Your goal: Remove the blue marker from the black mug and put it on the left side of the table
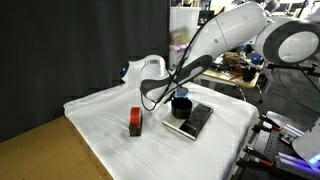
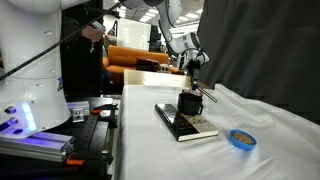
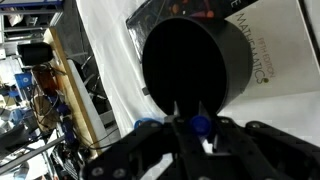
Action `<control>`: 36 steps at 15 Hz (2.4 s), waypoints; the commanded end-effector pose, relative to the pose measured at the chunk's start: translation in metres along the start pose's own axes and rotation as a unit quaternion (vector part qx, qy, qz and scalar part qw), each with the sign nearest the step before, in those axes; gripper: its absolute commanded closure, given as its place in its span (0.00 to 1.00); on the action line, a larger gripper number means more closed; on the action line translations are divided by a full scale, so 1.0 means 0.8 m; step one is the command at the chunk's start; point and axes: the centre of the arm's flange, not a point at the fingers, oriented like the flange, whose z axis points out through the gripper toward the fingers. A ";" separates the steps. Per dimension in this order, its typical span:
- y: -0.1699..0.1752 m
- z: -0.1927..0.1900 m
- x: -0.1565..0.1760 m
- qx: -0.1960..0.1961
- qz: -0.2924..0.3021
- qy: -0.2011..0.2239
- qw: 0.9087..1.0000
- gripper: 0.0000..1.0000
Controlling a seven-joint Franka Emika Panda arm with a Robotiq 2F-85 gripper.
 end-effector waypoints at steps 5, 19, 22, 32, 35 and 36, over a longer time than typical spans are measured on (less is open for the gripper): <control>-0.025 -0.031 0.009 0.001 -0.052 0.017 0.998 0.95; -0.070 -0.074 -0.017 0.035 -0.098 0.045 0.994 0.95; -0.077 -0.080 -0.031 0.045 -0.100 0.042 0.993 0.95; -0.084 -0.086 -0.067 0.053 -0.108 0.012 0.993 0.95; -0.085 -0.086 -0.071 0.054 -0.108 0.008 0.993 0.95; -0.085 -0.086 -0.071 0.055 -0.109 0.006 0.993 0.95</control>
